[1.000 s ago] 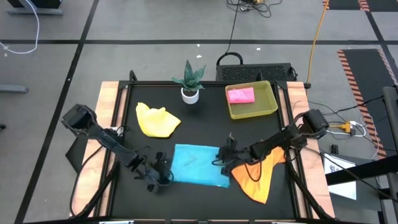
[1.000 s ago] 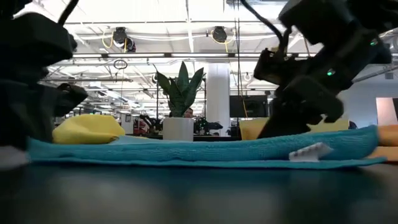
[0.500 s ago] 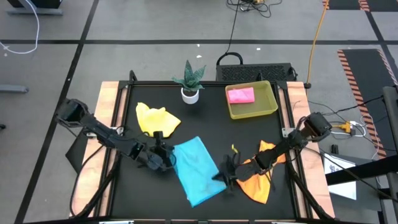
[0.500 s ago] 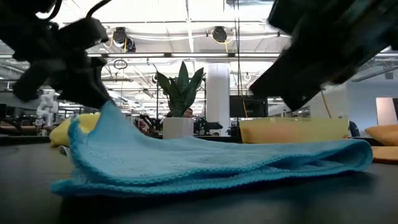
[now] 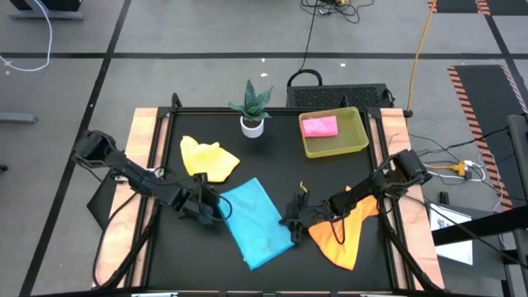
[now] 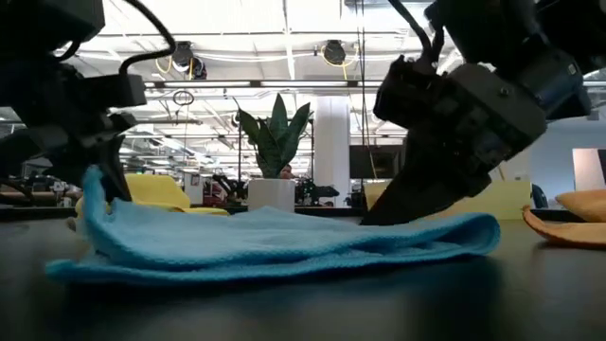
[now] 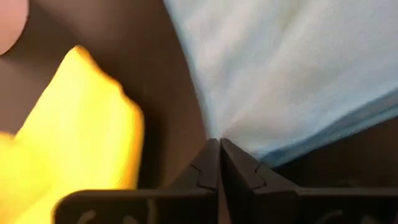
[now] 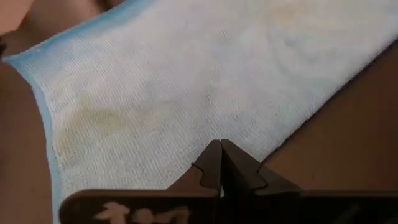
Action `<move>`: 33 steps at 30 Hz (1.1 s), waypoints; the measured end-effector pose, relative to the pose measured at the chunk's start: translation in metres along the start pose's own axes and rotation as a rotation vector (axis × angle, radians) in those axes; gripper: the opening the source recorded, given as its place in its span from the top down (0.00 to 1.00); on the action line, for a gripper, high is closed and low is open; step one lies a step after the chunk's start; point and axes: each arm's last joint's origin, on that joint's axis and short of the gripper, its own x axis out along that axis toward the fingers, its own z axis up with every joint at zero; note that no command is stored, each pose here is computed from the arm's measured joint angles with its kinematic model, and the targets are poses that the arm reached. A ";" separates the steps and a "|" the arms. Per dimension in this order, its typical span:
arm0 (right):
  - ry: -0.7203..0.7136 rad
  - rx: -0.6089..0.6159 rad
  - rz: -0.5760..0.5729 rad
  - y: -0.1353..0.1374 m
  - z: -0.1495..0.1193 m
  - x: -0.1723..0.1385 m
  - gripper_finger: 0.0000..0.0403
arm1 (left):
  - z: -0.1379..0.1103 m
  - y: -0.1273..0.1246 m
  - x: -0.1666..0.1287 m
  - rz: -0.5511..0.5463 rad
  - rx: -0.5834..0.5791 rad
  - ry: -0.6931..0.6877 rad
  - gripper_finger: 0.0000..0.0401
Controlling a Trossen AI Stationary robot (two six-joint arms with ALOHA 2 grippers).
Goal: Fold microfiber towels
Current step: Fold the blue microfiber cloth
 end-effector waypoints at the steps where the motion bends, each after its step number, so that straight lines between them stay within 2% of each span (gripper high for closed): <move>1: -0.007 -0.005 0.005 0.001 0.001 0.000 1.00 | -0.001 0.001 0.000 0.009 0.006 0.010 0.98; 8: -0.163 -0.045 0.074 0.007 0.019 -0.004 1.00 | 0.007 0.007 -0.013 0.059 0.028 0.054 0.95; 11: -0.189 -0.047 0.053 -0.002 0.025 -0.002 1.00 | 0.019 0.004 -0.017 0.041 -0.025 -0.008 0.95; 13: -0.194 -0.041 0.022 -0.012 0.030 0.000 1.00 | 0.026 0.000 -0.017 -0.032 -0.039 -0.060 0.96; 17: -0.209 -0.045 -0.032 -0.030 0.040 0.006 1.00 | 0.039 -0.011 -0.017 -0.266 -0.064 -0.208 0.99; 20: -0.194 -0.054 -0.021 -0.041 0.047 0.017 1.00 | 0.038 -0.017 -0.011 -0.349 -0.082 -0.266 0.97; 27: -0.208 -0.077 -0.071 -0.058 0.065 0.051 1.00 | 0.016 -0.016 0.005 -0.314 -0.124 -0.187 0.99; 30: -0.221 -0.071 -0.173 -0.068 0.074 0.058 1.00 | 0.013 -0.016 0.008 -0.295 -0.138 -0.174 0.98; 33: -0.165 -0.057 -0.308 -0.082 0.072 0.059 1.00 | 0.013 -0.016 0.008 -0.296 -0.146 -0.180 0.95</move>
